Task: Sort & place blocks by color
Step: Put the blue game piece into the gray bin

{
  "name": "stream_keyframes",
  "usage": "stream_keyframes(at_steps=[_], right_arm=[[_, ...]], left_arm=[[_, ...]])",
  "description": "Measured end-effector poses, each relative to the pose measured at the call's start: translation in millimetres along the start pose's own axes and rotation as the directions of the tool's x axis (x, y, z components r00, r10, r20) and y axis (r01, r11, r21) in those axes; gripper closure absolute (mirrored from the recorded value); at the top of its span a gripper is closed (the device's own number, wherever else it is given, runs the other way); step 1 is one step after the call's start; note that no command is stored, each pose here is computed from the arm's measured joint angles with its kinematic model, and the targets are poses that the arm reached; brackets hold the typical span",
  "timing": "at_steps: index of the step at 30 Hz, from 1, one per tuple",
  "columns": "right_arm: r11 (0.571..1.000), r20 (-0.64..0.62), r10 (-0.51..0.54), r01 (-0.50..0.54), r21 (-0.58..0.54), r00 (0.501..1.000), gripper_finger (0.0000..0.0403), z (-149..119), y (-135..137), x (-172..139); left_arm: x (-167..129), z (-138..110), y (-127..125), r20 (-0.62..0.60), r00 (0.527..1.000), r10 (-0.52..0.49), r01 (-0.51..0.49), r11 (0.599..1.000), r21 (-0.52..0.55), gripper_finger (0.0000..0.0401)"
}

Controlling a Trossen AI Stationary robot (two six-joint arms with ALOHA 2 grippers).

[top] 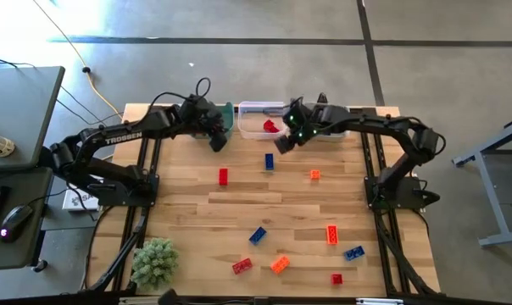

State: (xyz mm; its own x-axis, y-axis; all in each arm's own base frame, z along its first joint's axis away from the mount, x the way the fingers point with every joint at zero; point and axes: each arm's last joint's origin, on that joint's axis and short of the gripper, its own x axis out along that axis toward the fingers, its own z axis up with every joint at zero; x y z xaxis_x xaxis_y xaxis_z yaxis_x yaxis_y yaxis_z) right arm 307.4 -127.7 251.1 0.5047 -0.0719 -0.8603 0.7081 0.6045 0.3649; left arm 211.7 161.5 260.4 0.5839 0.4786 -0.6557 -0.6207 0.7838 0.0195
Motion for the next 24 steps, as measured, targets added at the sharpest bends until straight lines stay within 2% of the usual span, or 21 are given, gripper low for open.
stream_keyframes(at_steps=[8, 17, 24], right_arm=[[0.999, -0.184, -0.03, 0.035, 0.021, 0.982, 0.0208, -51, 43, 4], [0.999, -0.305, -0.036, 0.028, -0.029, 0.952, 0.0208, -118, 93, 0], [0.993, -0.389, -0.092, 0.057, -0.101, 0.917, 0.0208, -168, 114, -10]], left_arm=[[-1, 0, -15, 0.0, 0.999, -0.042, 0.042, 0.995, 0.091, 0.0221], [-2, -1, -25, -0.001, 0.997, -0.072, 0.071, 0.986, 0.151, 0.0221], [-3, -4, -34, -0.03, 0.995, -0.094, 0.098, 0.98, 0.174, 0.0221]])
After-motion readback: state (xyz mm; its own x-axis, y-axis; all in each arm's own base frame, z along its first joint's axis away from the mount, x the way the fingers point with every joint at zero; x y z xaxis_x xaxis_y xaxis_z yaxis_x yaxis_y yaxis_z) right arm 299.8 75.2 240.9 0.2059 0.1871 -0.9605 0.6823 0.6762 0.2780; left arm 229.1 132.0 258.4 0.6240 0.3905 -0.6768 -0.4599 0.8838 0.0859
